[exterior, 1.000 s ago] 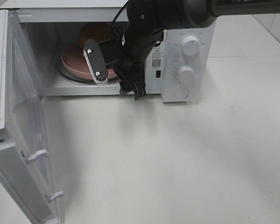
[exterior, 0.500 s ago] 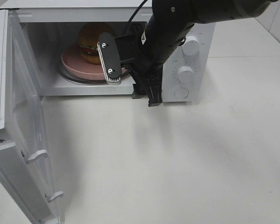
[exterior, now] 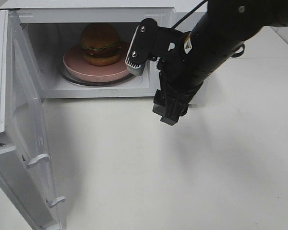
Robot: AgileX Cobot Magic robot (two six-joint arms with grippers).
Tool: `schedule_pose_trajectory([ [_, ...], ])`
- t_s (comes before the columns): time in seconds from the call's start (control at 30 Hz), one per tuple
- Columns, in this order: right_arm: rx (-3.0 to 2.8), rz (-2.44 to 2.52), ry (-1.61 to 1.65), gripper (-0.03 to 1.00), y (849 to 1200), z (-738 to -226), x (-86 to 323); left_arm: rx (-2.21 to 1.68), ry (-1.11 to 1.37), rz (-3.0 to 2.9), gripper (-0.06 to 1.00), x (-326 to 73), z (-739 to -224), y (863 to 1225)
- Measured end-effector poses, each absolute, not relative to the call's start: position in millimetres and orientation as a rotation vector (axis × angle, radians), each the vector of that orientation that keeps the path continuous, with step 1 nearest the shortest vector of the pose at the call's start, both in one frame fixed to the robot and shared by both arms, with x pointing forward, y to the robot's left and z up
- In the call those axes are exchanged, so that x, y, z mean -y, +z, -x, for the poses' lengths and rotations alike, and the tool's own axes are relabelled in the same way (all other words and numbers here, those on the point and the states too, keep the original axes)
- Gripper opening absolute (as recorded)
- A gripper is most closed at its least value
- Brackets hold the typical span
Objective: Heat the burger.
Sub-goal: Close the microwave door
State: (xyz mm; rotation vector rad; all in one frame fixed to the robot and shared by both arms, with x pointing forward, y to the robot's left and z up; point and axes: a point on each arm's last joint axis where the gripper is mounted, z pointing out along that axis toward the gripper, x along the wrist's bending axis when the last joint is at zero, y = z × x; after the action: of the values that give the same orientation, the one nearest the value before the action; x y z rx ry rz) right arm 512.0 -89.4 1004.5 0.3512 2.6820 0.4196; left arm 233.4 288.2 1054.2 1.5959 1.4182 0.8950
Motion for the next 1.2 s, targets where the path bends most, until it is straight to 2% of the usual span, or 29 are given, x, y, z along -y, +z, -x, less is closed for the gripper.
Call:
schedule_pose_trajectory([
  [0.3,-2.61,-0.806,0.531,0.7,1023.1,-478.1,116.8,-1.418,0.895,-1.596,0.99,-288.2,-233.4,1054.2],
  [0.43,-2.624,-0.989,0.464,0.75,1024.8,-453.3,137.5,-1.418,0.895,-1.596,0.99,-288.2,-233.4,1054.2],
  [0.77,-2.635,-1.082,0.385,0.76,1034.1,-409.3,174.2,-1.418,0.895,-1.596,0.99,-288.2,-233.4,1054.2],
  [1.2,-2.478,-1.141,0.604,0.76,1079.5,-350.0,222.6,-1.418,0.895,-1.596,0.99,-288.2,-233.4,1054.2],
])
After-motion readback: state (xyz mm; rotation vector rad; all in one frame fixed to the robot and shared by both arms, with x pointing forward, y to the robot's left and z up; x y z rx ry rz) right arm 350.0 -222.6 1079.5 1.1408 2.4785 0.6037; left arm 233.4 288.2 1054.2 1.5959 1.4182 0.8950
